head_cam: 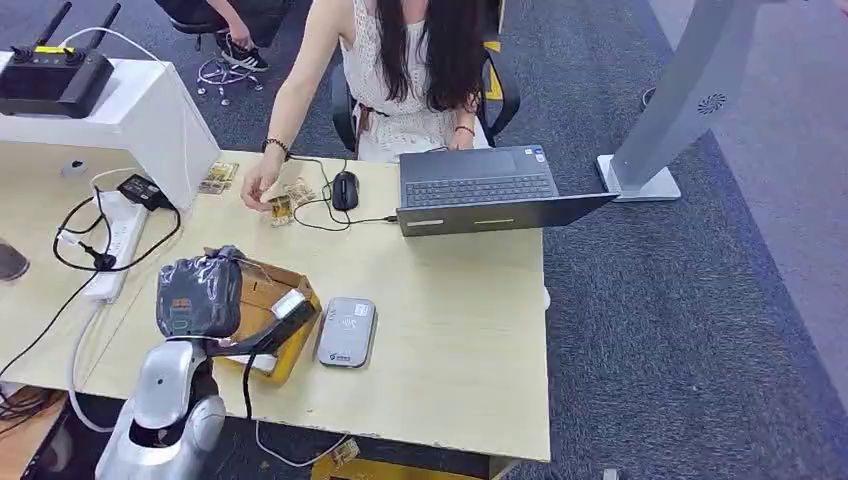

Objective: Pass the card to the sensor for recognition and then transmit it.

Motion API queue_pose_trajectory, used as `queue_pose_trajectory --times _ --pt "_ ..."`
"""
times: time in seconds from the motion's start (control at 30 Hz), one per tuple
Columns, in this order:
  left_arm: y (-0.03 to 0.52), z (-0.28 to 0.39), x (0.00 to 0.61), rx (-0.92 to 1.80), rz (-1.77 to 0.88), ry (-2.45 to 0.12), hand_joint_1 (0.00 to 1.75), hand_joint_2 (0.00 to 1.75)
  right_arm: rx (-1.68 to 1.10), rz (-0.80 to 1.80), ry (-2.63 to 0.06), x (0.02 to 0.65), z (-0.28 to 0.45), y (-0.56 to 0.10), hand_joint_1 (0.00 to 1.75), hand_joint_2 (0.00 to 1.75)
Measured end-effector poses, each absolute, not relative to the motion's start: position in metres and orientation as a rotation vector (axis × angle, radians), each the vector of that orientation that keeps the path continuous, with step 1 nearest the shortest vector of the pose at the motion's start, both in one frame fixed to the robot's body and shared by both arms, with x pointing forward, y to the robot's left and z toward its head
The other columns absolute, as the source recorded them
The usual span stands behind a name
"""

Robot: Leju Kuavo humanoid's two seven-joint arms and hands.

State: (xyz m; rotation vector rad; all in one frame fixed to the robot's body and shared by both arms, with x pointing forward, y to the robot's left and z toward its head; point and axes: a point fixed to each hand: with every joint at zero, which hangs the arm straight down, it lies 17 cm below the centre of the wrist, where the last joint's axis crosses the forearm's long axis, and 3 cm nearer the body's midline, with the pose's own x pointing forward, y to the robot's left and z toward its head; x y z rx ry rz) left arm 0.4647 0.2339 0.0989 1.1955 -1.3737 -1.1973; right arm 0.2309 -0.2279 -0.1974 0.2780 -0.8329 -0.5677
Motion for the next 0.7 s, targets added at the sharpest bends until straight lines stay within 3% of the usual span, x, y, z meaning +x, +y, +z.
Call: queue_pose_trajectory --times 0.13,0.37,0.67,0.7 --pt "0.236 0.118 0.480 1.272 -1.171 -1.398 1.75 1.75 0.284 -0.549 -0.823 0.231 -0.198 -0.225 0.00 1.75" --pt "0.256 0.191 0.561 1.458 -1.119 -1.410 1.75 1.75 0.310 -0.494 -0.808 0.244 -0.194 -0.209 0.00 1.75" --pt "0.284 0.208 0.605 1.490 -1.122 -1.277 1.75 1.75 0.322 -0.482 -0.795 0.243 -0.195 -0.203 0.00 1.75" --pt "0.287 0.208 0.607 1.493 -1.126 -1.267 0.00 1.75 0.323 -0.482 -0.795 0.243 -0.195 -0.203 0.00 0.00"
